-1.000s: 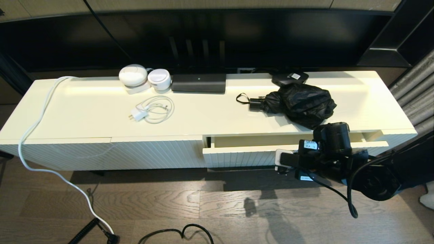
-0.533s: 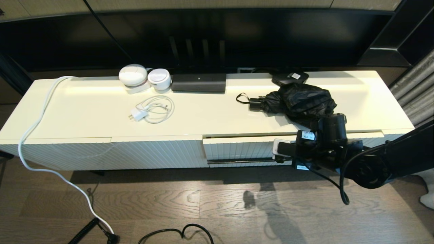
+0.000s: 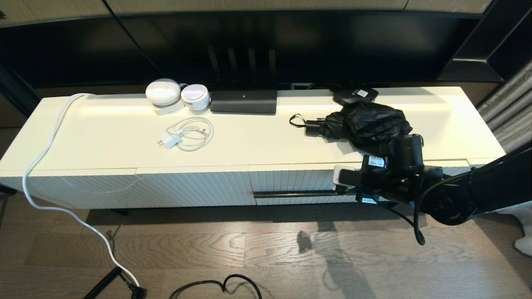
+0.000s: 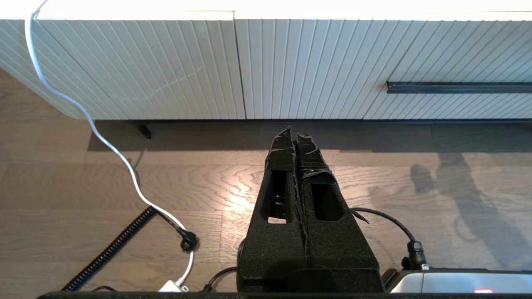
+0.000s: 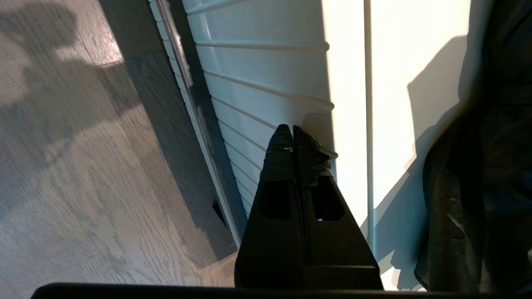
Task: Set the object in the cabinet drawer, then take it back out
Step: Close the drawer
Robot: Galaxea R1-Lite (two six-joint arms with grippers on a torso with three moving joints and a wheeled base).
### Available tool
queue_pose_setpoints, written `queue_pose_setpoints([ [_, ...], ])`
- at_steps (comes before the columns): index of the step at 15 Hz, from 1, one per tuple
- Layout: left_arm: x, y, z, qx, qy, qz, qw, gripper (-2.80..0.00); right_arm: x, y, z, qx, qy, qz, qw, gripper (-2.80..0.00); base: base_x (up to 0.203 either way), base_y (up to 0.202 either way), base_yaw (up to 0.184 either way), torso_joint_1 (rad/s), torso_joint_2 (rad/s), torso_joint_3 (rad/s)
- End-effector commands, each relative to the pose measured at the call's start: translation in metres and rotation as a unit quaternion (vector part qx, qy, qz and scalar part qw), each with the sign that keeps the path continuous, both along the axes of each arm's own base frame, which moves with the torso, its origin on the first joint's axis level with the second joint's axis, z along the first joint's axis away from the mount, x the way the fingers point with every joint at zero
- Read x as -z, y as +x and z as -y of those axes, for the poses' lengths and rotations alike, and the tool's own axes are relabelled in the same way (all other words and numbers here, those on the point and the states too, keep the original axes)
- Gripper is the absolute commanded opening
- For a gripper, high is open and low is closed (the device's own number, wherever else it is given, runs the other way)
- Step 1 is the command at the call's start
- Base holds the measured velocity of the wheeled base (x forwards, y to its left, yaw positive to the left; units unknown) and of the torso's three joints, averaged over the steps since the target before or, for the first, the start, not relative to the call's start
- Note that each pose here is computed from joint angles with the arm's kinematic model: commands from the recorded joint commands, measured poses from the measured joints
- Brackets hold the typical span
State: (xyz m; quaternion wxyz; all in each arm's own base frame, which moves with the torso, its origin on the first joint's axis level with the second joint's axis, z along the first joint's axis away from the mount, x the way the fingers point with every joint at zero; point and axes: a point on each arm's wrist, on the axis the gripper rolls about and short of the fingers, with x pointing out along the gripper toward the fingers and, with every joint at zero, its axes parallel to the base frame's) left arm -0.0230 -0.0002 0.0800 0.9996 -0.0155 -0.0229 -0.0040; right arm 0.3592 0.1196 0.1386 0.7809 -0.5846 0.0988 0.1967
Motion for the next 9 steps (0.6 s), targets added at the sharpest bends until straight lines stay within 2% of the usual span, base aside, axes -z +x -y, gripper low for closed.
queue_pose_setpoints([
  [1,0.000,0.000,0.000,0.000,0.000,-0.001,1.0000,-2.80,-0.003,-0.002,0.001,0.000,-0.001,0.007,1.000,-2.80,0.000,0.000,0.000,0.000,0.00,0.000],
  [4,0.000,0.000,0.000,0.000,0.000,-0.001,1.0000,-2.80,-0.020,-0.015,0.006,0.002,0.001,0.002,1.000,-2.80,0.000,0.000,0.000,0.000,0.00,0.000],
  [6,0.000,0.000,0.000,0.000,0.000,-0.001,1.0000,-2.80,-0.036,-0.033,0.012,0.014,-0.002,-0.024,1.000,-2.80,0.000,0.000,0.000,0.000,0.00,0.000],
  [9,0.000,0.000,0.000,0.000,0.000,0.000,1.0000,-2.80,-0.087,-0.080,0.029,0.056,0.050,-0.022,0.997,-2.80,0.000,0.000,0.000,0.000,0.00,0.000],
])
